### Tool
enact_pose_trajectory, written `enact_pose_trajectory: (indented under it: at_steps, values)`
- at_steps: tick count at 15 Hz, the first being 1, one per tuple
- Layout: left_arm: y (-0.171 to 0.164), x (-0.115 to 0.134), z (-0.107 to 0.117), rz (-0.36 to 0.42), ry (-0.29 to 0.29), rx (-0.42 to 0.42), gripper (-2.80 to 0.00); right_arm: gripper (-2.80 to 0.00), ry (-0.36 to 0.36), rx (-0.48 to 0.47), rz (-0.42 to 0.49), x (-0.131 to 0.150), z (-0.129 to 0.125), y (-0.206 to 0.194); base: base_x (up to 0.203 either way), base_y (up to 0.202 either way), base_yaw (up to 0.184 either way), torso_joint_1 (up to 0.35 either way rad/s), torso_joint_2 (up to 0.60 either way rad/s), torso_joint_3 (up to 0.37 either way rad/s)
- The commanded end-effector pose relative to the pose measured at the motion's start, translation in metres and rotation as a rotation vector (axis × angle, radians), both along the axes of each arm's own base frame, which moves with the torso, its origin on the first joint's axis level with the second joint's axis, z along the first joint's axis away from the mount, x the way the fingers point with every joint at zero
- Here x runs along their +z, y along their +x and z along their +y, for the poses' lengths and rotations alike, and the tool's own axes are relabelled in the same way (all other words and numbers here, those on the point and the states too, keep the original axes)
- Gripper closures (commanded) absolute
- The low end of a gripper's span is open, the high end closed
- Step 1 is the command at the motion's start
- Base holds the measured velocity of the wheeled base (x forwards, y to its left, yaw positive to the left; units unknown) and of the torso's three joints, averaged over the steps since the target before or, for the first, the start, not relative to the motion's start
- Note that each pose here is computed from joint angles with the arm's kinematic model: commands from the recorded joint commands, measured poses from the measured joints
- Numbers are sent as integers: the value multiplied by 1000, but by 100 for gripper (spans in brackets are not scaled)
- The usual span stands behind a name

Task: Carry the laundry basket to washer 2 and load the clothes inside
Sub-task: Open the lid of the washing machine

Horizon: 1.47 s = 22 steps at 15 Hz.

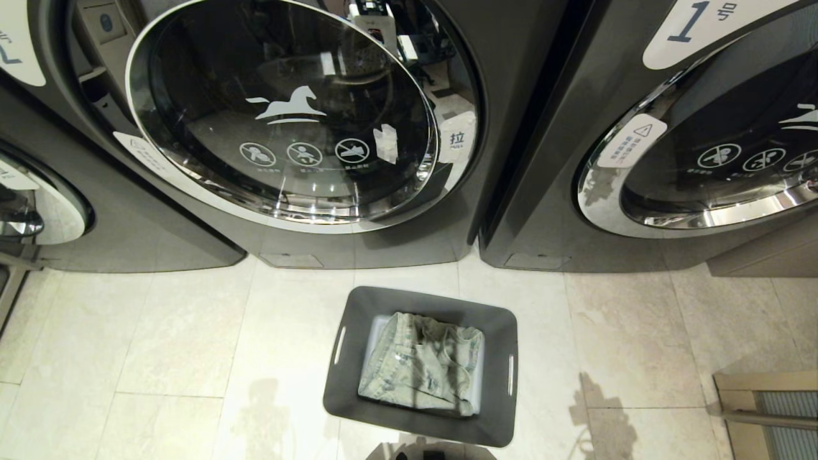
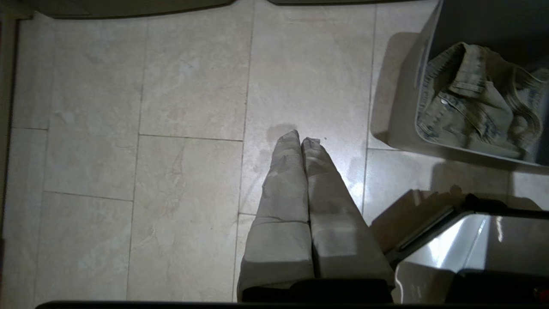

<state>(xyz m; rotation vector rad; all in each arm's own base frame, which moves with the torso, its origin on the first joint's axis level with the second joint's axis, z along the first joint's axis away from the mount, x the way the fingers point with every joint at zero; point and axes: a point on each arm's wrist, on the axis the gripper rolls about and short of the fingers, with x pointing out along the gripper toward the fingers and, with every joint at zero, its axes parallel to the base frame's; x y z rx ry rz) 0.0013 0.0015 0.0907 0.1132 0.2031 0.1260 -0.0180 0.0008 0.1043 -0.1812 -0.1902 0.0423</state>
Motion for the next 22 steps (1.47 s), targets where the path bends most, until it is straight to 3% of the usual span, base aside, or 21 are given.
enact_pose_trajectory:
  at_steps: [1,4,7,9,13,15,18,20,22]
  values:
    - [-3,-2,-1,58,2,-15,0,0,1,-6,-11,-12,0,-1,0,0,0,0,0,0]
    - [-3,-3,-1,68,31,-36,0,0,12,-6,-44,-12,0,-5,0,0,0,0,0,0]
    - [-3,-12,-3,86,-24,-121,0,0,33,-1,-43,-12,0,-5,0,0,0,0,0,0]
    - [-7,-12,-3,27,-19,-153,0,0,24,-2,-43,-12,0,-5,0,0,0,0,0,0]
    - [-25,-15,-2,-184,-30,-160,0,0,39,-4,-43,-12,0,-5,0,0,0,0,0,0]
    - [-25,-15,-2,-190,-78,-138,0,0,75,3,-42,-12,0,-5,0,0,0,0,0,0]
    - [-25,-15,-1,-192,-89,-129,0,0,138,-7,-38,-12,-1,-4,0,0,0,0,0,0]
    - [-25,-15,-1,-191,-79,-132,0,0,132,-10,-39,-12,-1,-5,0,0,0,0,0,0]
    - [-25,-15,-1,-191,-77,-132,0,0,41,-16,-41,-13,0,-4,0,0,0,0,0,0]
